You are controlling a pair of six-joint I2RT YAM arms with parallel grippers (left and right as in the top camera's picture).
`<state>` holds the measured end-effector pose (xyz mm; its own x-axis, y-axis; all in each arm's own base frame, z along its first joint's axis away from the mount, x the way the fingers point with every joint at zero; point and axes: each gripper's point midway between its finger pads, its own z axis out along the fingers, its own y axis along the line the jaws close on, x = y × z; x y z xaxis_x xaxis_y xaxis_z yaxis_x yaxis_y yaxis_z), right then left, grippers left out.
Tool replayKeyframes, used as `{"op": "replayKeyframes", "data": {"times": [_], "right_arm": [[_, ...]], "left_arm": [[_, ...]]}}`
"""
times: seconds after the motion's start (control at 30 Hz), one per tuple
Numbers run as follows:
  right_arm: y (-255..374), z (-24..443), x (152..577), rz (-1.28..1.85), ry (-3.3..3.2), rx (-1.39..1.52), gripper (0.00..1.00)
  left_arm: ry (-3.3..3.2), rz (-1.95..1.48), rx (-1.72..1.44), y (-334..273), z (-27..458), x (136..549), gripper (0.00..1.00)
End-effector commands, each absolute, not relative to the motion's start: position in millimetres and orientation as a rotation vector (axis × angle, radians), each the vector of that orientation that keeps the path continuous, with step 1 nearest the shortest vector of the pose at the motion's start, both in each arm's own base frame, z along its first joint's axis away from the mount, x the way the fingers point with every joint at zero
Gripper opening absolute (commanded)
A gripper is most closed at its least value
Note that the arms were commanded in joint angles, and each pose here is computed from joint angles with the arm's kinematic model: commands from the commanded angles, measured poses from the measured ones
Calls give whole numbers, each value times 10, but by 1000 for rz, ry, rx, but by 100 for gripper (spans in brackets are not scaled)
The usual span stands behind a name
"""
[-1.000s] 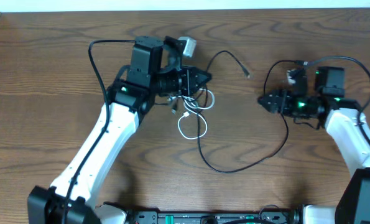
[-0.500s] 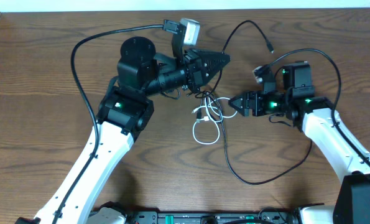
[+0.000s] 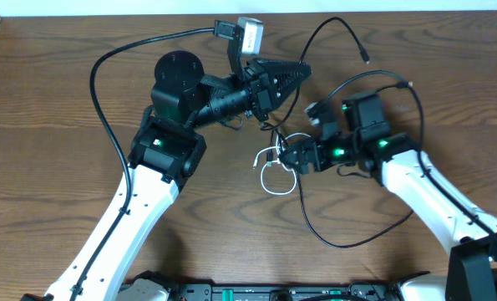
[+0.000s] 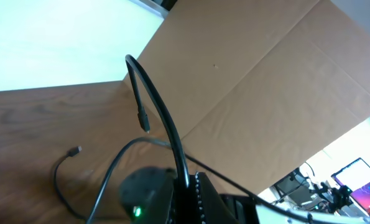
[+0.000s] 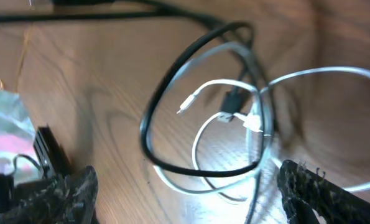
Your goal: Untangle cables
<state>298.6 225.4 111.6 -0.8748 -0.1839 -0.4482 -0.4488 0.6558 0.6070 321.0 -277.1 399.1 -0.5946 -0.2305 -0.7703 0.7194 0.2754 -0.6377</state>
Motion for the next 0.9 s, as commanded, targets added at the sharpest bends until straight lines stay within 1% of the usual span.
{"op": "replayKeyframes", "data": {"times": [0.0, 0.1, 0.13, 0.2, 0.3, 0.33, 0.4, 0.53, 0.63, 0.73, 0.87], "right_arm": [[2358, 1062, 2949, 962, 2536, -568, 87], [2398, 985, 2936, 840, 2549, -599, 83], [2409, 968, 2931, 811, 2550, -607, 80], [2430, 943, 2917, 765, 2552, -623, 66], [2447, 907, 2910, 687, 2552, -640, 41], [2441, 899, 2916, 667, 2552, -640, 35], [2413, 879, 2938, 616, 2553, -634, 28], [2293, 825, 2980, 515, 2574, -605, 17], [2212, 788, 2988, 458, 2594, -586, 11], [2147, 759, 2988, 411, 2610, -575, 1], [2049, 725, 2999, 351, 2642, -501, 1]], "left_arm": [[1664, -1444, 467, -2749, 4193, 3144, 8], [1664, -1444, 466, -2749, 4193, 3144, 8], [1664, -1444, 466, -2749, 4192, 3144, 8], [1665, -1444, 466, -2749, 4191, 3144, 8], [1665, -1444, 467, -2749, 4190, 3143, 8], [1665, -1443, 466, -2749, 4190, 3144, 8], [1665, -1444, 466, -2749, 4190, 3143, 8], [1669, -1444, 466, -2749, 4182, 3144, 8], [1674, -1444, 463, -2748, 4172, 3146, 8], [1677, -1443, 462, -2748, 4166, 3147, 8], [1711, -1416, 441, -2734, 4086, 3186, 8]]}}
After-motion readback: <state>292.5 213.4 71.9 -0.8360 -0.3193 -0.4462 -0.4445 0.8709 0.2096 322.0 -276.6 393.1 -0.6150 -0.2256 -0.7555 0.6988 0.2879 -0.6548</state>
